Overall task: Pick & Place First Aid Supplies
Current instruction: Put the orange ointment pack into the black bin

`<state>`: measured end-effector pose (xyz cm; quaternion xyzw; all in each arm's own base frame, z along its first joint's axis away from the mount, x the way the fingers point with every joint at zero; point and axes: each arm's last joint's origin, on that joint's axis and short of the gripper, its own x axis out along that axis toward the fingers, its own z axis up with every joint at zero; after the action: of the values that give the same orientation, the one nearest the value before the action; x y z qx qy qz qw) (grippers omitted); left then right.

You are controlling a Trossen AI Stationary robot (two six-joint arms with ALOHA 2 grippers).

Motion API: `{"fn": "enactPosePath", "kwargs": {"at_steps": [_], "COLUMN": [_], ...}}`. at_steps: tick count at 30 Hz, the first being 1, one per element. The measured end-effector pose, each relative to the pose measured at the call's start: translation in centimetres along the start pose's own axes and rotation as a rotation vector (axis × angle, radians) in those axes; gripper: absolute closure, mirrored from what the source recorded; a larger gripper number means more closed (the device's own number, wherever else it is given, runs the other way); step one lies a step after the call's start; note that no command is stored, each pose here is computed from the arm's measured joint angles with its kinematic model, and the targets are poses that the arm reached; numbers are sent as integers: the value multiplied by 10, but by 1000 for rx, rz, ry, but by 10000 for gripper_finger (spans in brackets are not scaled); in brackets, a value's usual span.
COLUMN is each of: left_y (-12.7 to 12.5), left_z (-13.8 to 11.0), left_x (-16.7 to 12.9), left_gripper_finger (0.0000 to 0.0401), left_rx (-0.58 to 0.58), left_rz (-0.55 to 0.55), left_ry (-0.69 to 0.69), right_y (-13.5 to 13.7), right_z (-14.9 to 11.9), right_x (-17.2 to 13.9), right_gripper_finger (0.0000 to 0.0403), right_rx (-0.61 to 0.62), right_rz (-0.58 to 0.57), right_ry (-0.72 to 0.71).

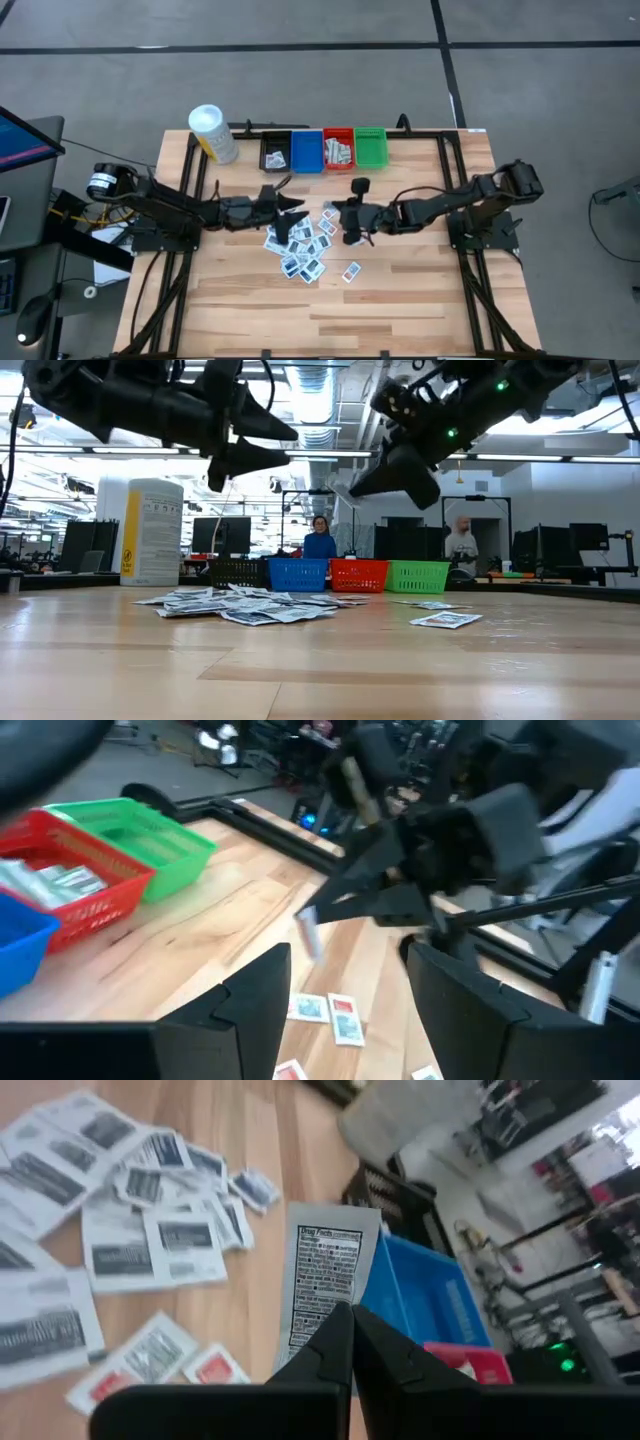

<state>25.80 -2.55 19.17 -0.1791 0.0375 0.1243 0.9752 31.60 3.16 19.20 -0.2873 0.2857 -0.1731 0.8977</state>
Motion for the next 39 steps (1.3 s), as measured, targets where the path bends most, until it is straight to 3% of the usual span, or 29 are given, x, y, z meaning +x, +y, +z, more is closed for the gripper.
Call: {"fn": "enactPosePath", "kwargs": {"at_steps": [9,21,33,36,39], "left_y": [-11,5,8,8,8], "left_z": [-5,-27,-27,-28,-28], "left_x": [-6,9,11,11,11], "left_gripper_finger": [199,206,222,228,233], "left_rx": [-14,22,21,23,23], "left_rz": [42,130,132,116,108], "left_ry": [-16,60,61,74,79], "right_y": [18,25,19,19,20], "right_z": [36,49,49,45,37], "right_x": [6,15,18,20,25], "right_gripper_finger": [403,403,403,403,403], "right_rx": [-22,-23,-18,-8,19], "right_rz": [20,-30,-7,36,209], "right_ry": [-53,-40,-51,-26,-15]}}
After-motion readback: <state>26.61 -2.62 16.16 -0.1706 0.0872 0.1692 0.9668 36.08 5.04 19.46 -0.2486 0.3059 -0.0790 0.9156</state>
